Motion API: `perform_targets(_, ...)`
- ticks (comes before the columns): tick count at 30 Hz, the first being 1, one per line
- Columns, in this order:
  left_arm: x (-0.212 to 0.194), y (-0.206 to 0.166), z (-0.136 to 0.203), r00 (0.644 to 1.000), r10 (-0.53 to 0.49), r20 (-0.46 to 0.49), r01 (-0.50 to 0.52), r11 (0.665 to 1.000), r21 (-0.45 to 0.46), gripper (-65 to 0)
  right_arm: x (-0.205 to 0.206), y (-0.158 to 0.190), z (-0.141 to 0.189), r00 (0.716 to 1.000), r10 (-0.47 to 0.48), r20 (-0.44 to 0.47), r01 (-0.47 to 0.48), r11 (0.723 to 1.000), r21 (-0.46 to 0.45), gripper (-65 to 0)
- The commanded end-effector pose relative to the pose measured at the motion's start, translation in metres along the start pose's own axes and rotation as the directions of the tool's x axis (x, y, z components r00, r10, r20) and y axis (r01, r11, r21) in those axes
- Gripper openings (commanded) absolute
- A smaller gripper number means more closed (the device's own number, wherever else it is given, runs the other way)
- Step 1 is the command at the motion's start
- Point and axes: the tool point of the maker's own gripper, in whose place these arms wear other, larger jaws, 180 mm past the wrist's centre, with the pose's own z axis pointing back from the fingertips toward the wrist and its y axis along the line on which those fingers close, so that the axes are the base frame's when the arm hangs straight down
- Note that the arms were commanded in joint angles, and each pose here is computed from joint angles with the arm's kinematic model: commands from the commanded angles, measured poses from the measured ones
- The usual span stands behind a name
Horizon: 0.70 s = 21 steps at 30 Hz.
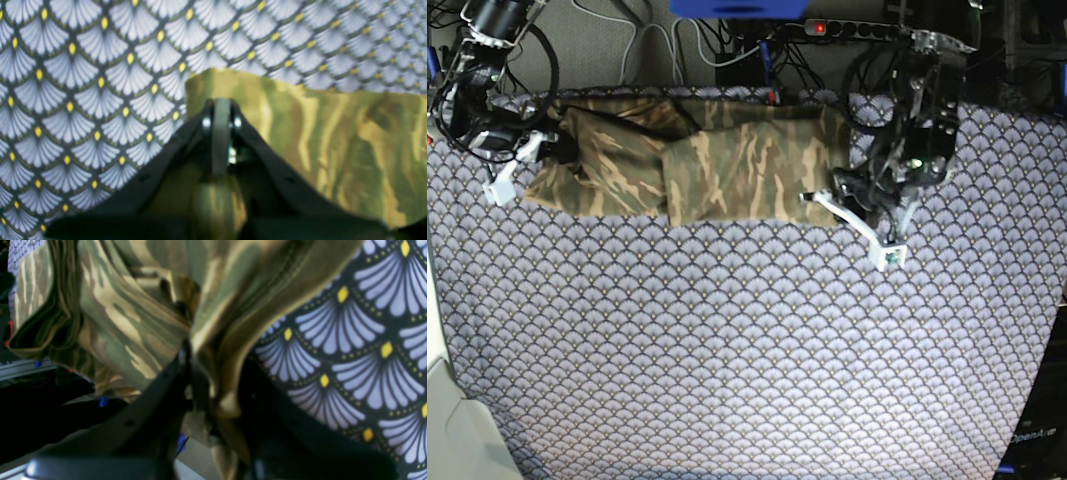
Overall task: Fold the T-shirt properly
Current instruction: 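Lift the strip's end with the right gripper and fold it toward the left gripper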
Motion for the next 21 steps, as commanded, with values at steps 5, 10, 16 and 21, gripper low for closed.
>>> perform_targets(5, 0.005, 0.016, 0.012, 0.999, -0.043, 0.027, 0.042, 0.998, 0.039, -64.5, 0.014, 0.0, 0.003, 0.999, 0.034, 0.003, -0.034, 0.999, -0.012, -65.0)
perform_targets(10, -0.024, 0.046, 0.002, 0.997, -0.04, -0.062, 0.047, 0.993, 0.104, -64.5, 0.017, 0.002, 0.002, 0.999, 0.035, 0.009, -0.035, 0.999, -0.007, -65.0)
perform_targets(16, -0.052, 0.068, -0.022, 0.986, 0.009, -0.169, 0.018, 0.987, 0.158, -64.5, 0.039, 0.012, 0.013, 0.992, 0.111, 0.064, -0.109, 0.994, -0.033, -65.0)
perform_targets(21, -0.063, 0.066, -0.033, 0.978, 0.041, -0.206, -0.007, 0.987, 0.162, -64.5, 0.079, 0.048, 0.04, 0.943, 0.272, 0.191, -0.263, 0.962, -0.068, -65.0)
